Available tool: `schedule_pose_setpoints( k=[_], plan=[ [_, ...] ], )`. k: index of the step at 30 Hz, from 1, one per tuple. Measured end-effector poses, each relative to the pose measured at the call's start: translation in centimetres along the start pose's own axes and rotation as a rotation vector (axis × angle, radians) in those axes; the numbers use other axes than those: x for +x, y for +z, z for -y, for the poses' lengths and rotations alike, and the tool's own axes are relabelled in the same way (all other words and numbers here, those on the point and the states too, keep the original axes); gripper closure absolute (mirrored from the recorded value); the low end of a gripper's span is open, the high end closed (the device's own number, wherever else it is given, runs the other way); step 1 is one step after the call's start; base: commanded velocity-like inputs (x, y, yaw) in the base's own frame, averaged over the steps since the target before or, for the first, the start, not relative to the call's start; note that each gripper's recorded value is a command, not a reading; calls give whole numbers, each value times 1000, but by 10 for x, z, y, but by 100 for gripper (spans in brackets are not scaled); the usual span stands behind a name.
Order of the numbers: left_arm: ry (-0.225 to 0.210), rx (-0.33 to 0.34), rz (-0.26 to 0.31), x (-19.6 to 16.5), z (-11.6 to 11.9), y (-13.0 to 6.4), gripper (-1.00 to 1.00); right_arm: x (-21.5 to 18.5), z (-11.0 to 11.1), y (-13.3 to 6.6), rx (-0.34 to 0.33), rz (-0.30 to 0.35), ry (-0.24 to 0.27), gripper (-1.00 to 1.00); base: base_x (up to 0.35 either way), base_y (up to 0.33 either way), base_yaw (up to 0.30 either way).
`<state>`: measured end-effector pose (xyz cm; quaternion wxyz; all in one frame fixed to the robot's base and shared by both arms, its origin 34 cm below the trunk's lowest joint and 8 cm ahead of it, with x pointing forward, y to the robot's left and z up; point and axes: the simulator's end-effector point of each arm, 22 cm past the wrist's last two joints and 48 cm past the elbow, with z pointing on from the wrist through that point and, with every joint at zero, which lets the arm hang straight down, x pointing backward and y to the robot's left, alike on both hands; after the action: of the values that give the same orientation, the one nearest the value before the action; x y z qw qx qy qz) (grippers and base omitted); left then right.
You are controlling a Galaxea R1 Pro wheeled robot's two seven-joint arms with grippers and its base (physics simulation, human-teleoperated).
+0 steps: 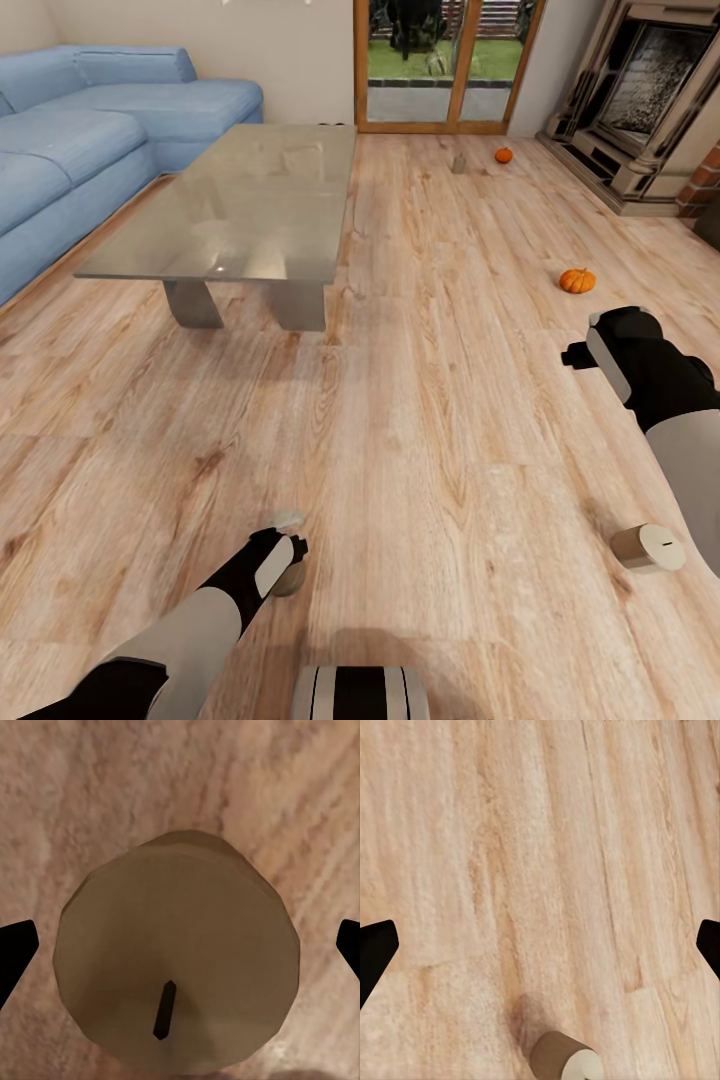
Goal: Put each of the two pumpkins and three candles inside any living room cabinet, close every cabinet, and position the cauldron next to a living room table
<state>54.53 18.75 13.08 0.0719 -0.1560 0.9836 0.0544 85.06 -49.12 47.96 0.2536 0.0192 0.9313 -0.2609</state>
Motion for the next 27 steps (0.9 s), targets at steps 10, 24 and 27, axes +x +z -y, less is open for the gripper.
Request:
schedule_pose_setpoints(
  k=[10, 24, 27],
  plan=[
    [-1, 0, 0, 0, 0, 0, -100, 0, -2, 0, 1, 2, -8, -100, 0, 0, 0],
    [1, -7, -16, 6, -2, 6, -100, 3, -17, 5, -10, -5, -30, -100, 0, 0, 0],
    [2, -9, -16, 6, -3, 6, -100, 3, -17, 5, -9, -5, -33, -100, 0, 0, 0]
  ],
)
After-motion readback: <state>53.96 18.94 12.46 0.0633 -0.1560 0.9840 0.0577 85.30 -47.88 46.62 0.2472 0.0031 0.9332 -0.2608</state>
